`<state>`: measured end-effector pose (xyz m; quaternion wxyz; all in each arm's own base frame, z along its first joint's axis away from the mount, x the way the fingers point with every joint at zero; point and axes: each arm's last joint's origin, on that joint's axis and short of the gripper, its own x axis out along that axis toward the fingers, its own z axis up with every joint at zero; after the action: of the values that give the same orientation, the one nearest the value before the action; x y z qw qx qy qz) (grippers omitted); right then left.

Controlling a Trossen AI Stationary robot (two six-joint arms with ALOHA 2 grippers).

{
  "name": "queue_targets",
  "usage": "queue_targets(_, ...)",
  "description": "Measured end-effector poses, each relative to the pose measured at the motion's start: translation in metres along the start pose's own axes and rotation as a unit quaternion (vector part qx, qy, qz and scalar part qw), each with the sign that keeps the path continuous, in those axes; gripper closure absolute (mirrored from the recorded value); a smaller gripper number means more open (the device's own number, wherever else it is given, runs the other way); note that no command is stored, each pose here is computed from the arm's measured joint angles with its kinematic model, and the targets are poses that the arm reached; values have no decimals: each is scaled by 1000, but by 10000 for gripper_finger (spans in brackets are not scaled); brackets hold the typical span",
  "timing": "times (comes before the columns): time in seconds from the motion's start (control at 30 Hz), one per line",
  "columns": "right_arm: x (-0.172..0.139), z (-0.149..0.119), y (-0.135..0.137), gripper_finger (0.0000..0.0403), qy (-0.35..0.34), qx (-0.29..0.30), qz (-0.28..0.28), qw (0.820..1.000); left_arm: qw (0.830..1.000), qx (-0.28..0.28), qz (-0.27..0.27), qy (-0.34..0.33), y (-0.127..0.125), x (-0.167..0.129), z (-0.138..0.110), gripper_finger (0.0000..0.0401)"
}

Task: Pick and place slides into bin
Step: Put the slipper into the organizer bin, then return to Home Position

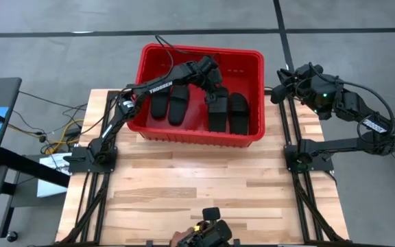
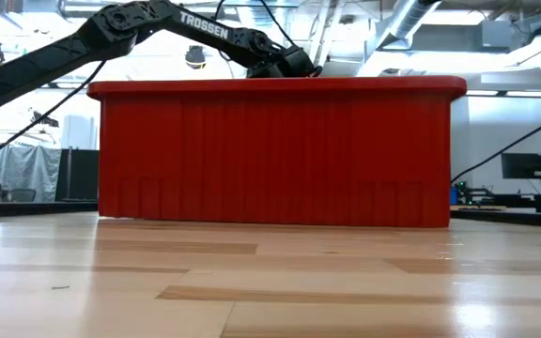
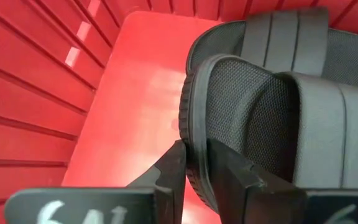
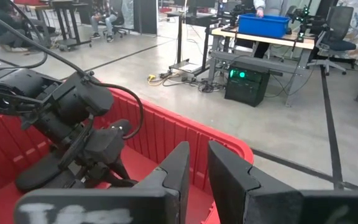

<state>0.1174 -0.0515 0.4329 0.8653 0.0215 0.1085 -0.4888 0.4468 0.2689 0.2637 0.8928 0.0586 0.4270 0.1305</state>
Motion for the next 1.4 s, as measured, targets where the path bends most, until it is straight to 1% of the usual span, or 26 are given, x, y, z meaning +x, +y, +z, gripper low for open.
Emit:
queue_targets(0.43, 0, 0, 0, 351, 0, 0, 0, 1000, 1000, 19, 2, 6, 0, 0, -1, 339)
queue_targets(0.53, 0, 0, 0, 351, 0, 0, 0, 1000, 1000, 20, 7, 5, 0, 0, -1, 319)
queue_targets(0.73, 0, 0, 0, 351, 0, 0, 0, 1000, 1000, 21, 22, 2, 2, 0, 1, 258)
queue_targets(0.83, 0, 0, 0, 351, 0, 0, 0, 1000, 999, 20, 29, 6, 2, 0, 0, 235)
queue_targets(0.93, 0, 0, 0, 351, 0, 0, 0, 1000, 999, 21, 29, 7, 2, 0, 0, 222)
queue_targets(1.1, 0, 0, 0, 351, 0, 0, 0, 1000, 999, 24, 28, 8, 2, 0, 0, 219)
queue_targets(1.17, 0, 0, 0, 351, 0, 0, 0, 1000, 999, 23, 24, 9, 3, -5, 0, 218)
queue_targets(1.27, 0, 0, 0, 351, 0, 0, 0, 1000, 999, 20, 21, -13, 7, -23, 9, 218)
queue_targets(1.4, 0, 0, 0, 351, 0, -4, 0, 1000, 997, 14, 32, -68, 16, -66, 22, 218)
